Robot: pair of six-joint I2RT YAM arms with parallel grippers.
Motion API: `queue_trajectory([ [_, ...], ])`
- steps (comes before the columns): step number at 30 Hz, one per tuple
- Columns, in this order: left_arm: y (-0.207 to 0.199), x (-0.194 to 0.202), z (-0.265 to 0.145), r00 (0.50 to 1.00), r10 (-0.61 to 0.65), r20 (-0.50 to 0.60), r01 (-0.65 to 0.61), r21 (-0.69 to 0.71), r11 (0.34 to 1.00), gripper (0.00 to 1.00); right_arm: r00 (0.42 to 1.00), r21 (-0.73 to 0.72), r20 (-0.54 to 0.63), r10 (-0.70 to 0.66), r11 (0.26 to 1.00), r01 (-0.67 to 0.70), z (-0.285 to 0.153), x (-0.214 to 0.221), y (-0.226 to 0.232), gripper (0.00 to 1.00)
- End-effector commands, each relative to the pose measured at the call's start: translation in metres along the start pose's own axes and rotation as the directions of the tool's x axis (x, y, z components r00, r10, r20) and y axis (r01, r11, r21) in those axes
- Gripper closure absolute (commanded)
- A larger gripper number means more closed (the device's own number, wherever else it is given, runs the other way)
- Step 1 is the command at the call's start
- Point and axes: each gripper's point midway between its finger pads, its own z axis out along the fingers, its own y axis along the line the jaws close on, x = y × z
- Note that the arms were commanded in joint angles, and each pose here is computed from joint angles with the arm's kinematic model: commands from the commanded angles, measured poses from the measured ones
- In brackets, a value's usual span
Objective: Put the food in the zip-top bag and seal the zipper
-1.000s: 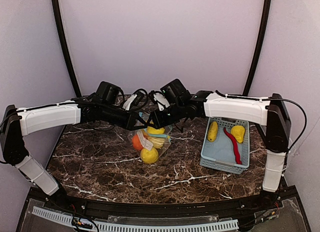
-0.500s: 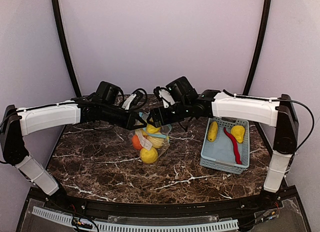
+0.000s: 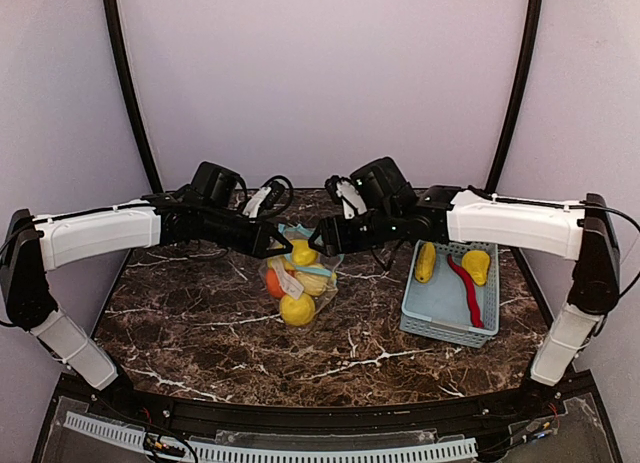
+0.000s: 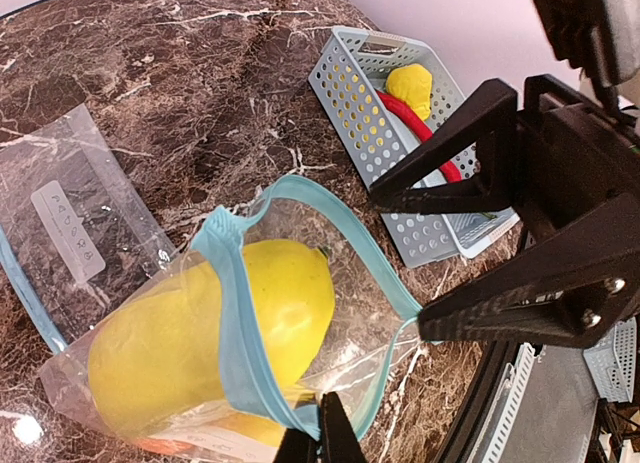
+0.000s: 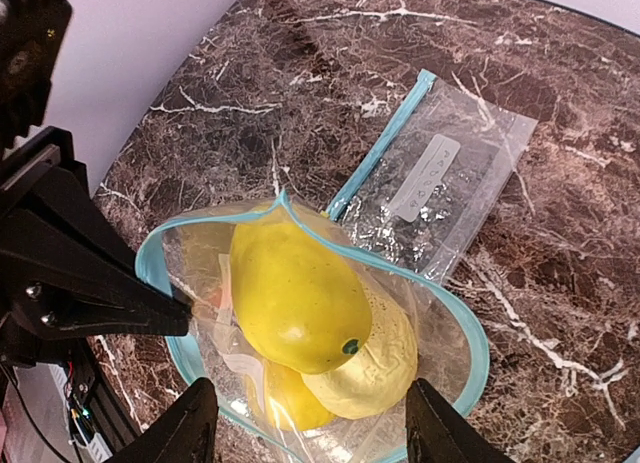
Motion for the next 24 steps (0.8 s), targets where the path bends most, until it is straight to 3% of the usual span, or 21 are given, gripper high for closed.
queue_trajectory([
  [1, -0.005, -0.006, -0.004, 1.0, 0.009, 0.02, -0.009, 0.019, 1.0, 0.99, 1.0, -0.054, -0.007, 0.014, 0.998, -0.014, 0.022, 0.0, 0.009, 0.39],
  [15, -0.009, -0.006, -0.003, 1.0, 0.005, 0.016, -0.006, 0.051, 0.999, 0.99, 0.998, -0.139, -0.01, -0.068, 0.988, 0.066, 0.061, -0.008, 0.026, 0.49],
  [18, -0.006, -0.007, -0.004, 1.0, 0.004, 0.023, -0.005, 0.026, 1.0, 0.99, 0.997, -0.118, -0.006, -0.079, 0.99, 0.078, 0.056, -0.008, 0.022, 0.43],
  [24, 0.025, -0.012, -0.014, 0.996, -0.065, 0.059, 0.07, -0.083, 0.994, 0.99, 0.995, -0.028, 0.04, -0.095, 0.995, 0.096, 0.017, -0.016, 0.011, 0.21],
])
